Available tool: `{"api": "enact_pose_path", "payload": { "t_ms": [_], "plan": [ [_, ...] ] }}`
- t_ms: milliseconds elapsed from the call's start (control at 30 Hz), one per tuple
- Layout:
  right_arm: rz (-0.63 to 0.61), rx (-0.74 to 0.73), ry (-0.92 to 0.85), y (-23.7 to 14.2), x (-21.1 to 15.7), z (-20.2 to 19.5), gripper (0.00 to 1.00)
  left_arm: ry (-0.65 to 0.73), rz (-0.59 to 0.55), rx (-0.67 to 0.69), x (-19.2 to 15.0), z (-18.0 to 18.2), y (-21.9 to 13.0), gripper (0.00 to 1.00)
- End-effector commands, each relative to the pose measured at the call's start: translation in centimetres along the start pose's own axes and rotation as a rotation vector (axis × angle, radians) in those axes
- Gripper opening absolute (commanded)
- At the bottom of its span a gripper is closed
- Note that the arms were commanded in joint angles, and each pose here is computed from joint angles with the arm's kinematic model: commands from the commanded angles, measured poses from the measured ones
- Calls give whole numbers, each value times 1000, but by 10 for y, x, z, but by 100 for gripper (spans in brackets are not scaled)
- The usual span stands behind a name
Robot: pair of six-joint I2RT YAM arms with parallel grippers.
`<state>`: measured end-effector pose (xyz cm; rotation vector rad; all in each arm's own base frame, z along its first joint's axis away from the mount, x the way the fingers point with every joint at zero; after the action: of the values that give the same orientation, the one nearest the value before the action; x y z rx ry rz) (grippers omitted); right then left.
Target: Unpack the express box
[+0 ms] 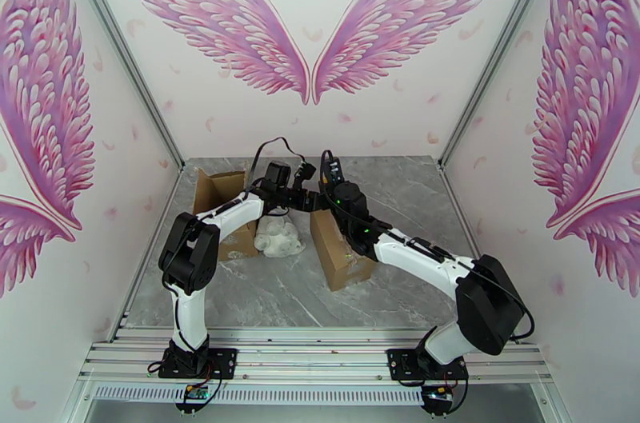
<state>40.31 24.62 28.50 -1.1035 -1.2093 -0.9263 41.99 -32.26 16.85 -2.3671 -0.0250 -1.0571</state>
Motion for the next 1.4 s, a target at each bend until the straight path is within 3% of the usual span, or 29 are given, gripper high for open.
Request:
{"api": "enact_pose_path", "payload": {
  "t_ms": [0, 400, 833, 1067, 1367],
  "plan": [
    [-55, 8, -7, 0, 19, 4, 4, -71, 79, 68, -30, 20, 6, 51],
    [21, -11, -3, 6, -8, 0, 4, -85, 70, 100, -28, 25, 4, 48],
    [127, -5, 36, -37, -31, -7, 4, -143, 29, 155, -25, 41, 0, 43],
    [128, 2, 28, -68, -20, -14, 4, -134, 26, 157, -22, 40, 0, 43],
    [230, 75, 84, -95, -51, -15, 4, -142, 11, 161, -17, 37, -2, 42]
  ]
}}
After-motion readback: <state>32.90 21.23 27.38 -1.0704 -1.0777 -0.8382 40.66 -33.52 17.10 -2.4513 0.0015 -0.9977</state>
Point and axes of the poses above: each hand's point on the last joint's axis, 136 mm out from that joint toward the fingers, its own y axis out along the fingers, its own z axis along the line the jaws close on, x = y × z, the point moved 2 cm from there along -y, back along the fingers, and after that the axes turned 8 degrees about y, right-handed, at the moved point
